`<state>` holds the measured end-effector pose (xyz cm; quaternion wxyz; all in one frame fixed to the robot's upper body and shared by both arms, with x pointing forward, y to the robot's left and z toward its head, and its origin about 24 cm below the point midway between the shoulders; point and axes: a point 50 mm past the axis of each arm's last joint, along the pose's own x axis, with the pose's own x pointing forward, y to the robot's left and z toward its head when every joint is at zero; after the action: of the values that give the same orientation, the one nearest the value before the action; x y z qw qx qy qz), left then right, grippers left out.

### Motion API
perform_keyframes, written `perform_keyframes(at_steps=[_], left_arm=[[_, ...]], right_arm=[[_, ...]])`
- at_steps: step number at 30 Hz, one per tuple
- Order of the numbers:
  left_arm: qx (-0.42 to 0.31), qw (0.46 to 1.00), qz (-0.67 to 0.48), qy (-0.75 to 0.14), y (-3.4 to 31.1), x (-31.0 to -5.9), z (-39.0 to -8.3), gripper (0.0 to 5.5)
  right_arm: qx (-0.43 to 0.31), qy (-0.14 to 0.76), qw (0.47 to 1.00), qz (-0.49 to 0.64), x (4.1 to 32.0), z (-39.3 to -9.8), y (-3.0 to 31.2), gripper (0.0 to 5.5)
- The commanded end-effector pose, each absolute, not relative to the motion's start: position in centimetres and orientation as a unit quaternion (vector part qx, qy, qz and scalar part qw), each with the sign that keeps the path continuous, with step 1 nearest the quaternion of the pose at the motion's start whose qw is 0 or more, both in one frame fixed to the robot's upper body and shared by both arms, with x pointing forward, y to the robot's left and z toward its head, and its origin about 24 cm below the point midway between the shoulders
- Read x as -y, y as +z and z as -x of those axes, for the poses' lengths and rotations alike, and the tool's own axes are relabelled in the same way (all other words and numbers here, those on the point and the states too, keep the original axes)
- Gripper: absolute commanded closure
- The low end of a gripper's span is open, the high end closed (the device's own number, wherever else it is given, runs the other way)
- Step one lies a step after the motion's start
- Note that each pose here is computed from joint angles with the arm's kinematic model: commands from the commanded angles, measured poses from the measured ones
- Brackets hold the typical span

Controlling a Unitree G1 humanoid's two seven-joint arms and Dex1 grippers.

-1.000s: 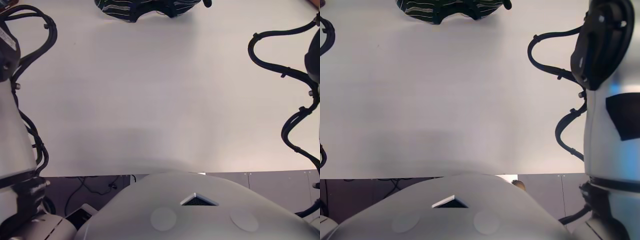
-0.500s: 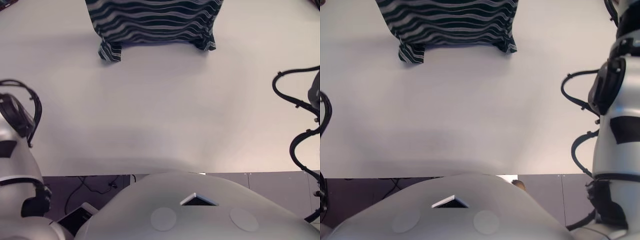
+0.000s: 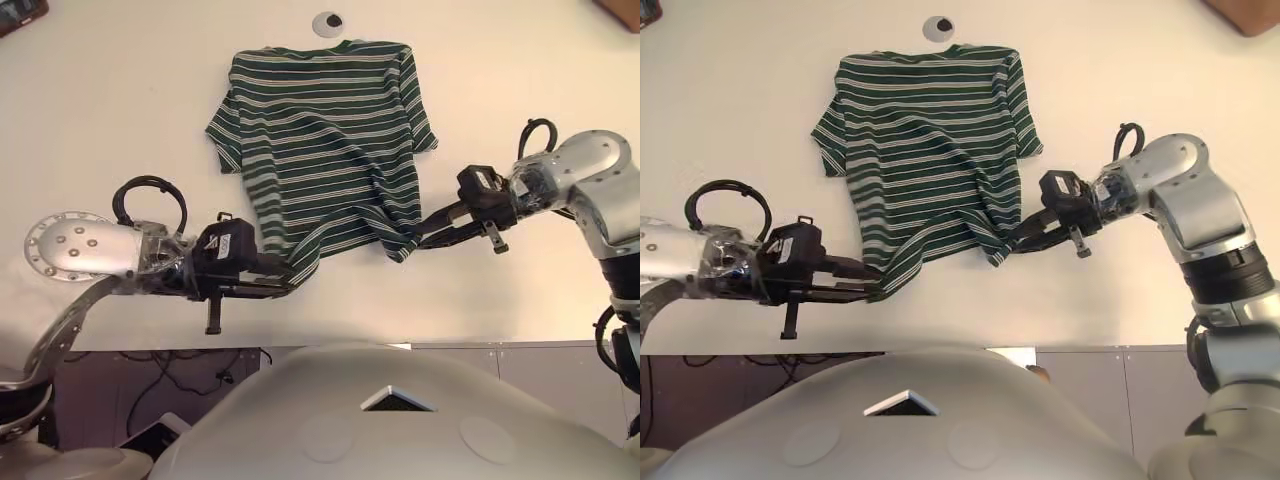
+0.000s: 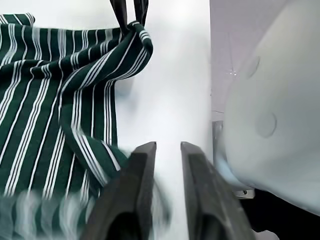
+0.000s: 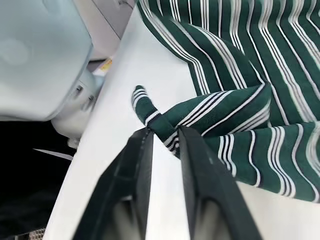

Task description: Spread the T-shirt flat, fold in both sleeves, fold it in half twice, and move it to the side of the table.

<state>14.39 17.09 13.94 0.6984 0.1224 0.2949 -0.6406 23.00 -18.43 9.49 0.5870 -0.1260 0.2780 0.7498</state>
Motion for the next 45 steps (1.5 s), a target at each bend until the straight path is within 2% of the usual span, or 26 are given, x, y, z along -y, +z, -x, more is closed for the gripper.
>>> perform_keyframes(at_steps=[1, 4, 6, 7, 9, 10, 14, 20, 23, 26, 28, 31, 35, 37, 39, 44, 45], left_arm=[[-0.258, 0.744, -0.116, -0.605, 15.6, -18.3, -15.6, 4.54], [-0.177, 0.812, -0.054, -0.553, 18.0, -19.9, -18.1, 4.54], [-0.156, 0.884, -0.03, -0.44, 17.4, -21.3, -21.3, 4.54], [-0.158, 0.906, -0.024, -0.393, 16.7, -21.8, -22.5, 4.54], [-0.175, 0.929, -0.028, -0.325, 14.8, -22.5, -23.8, 4.54], [-0.186, 0.937, -0.035, -0.295, 13.6, -22.8, -24.1, 4.36], [-0.216, 0.953, -0.078, -0.199, 9.6, -24.0, -25.1, 4.14], [-0.221, 0.966, -0.078, -0.109, 7.0, -26.0, -26.2, 4.14], [-0.225, 0.967, -0.058, -0.101, 6.4, -26.2, -26.2, 4.14], [-0.228, 0.968, 0.005, -0.107, 5.7, -25.7, -26.6, 4.14], [-0.232, 0.967, 0.022, -0.099, 5.1, -25.7, -26.9, 4.14], [-0.234, 0.966, 0.035, -0.102, 4.7, -25.3, -27.0, 4.14], [-0.247, 0.962, 0.031, -0.114, 3.7, -24.3, -26.6, 4.14], [-0.247, 0.961, 0.03, -0.118, 3.6, -23.8, -26.8, 4.14], [-0.248, 0.961, 0.024, -0.122, 3.5, -23.6, -27.0, 4.14], [-0.247, 0.962, 0.026, -0.116, 3.5, -23.7, -27.0, 4.14], [-0.246, 0.962, 0.028, -0.118, 3.5, -23.6, -27.0, 3.95]], right_arm=[[-0.25, 0.706, 0.649, 0.133, 20.2, -25.9, 12.6, 3.96], [-0.198, 0.632, 0.745, 0.081, 21.2, -30.1, 15.3, 3.96], [-0.22, 0.51, 0.831, 0.035, 21.6, -33.3, 14.0, 3.96], [-0.242, 0.459, 0.855, 0.018, 21.8, -34.2, 12.9, 3.96], [-0.287, 0.383, 0.878, -0.014, 22.3, -34.9, 10.5, 3.68], [-0.309, 0.354, 0.883, -0.013, 22.6, -34.8, 9.1, 3.48], [-0.362, 0.276, 0.89, -0.015, 23.7, -34.1, 5.2, 2.88], [-0.406, 0.292, 0.86, -0.106, 21.5, -32.9, 2.2, 2.88], [-0.417, 0.306, 0.847, -0.122, 20.2, -32.5, 1.3, 2.88], [-0.419, 0.3, 0.849, -0.116, 19.9, -32.2, 0.5, 3.34], [-0.402, 0.288, 0.861, -0.116, 20.2, -32.6, 0.8, 3.64], [-0.326, 0.284, 0.897, -0.091, 20.1, -34.6, 3.7, 4.29], [-0.245, 0.352, 0.903, 0.004, 16.7, -35.5, 7.3, 4.96], [-0.227, 0.394, 0.891, 0.013, 14.6, -34.8, 8.1, 5.22], [-0.222, 0.406, 0.886, 0.02, 13.9, -34.3, 8.3, 5.46], [-0.225, 0.357, 0.906, 0.032, 15.0, -34.5, 7.9, 5.46], [-0.231, 0.342, 0.91, 0.031, 15.5, -34.7, 7.7, 5.28]])
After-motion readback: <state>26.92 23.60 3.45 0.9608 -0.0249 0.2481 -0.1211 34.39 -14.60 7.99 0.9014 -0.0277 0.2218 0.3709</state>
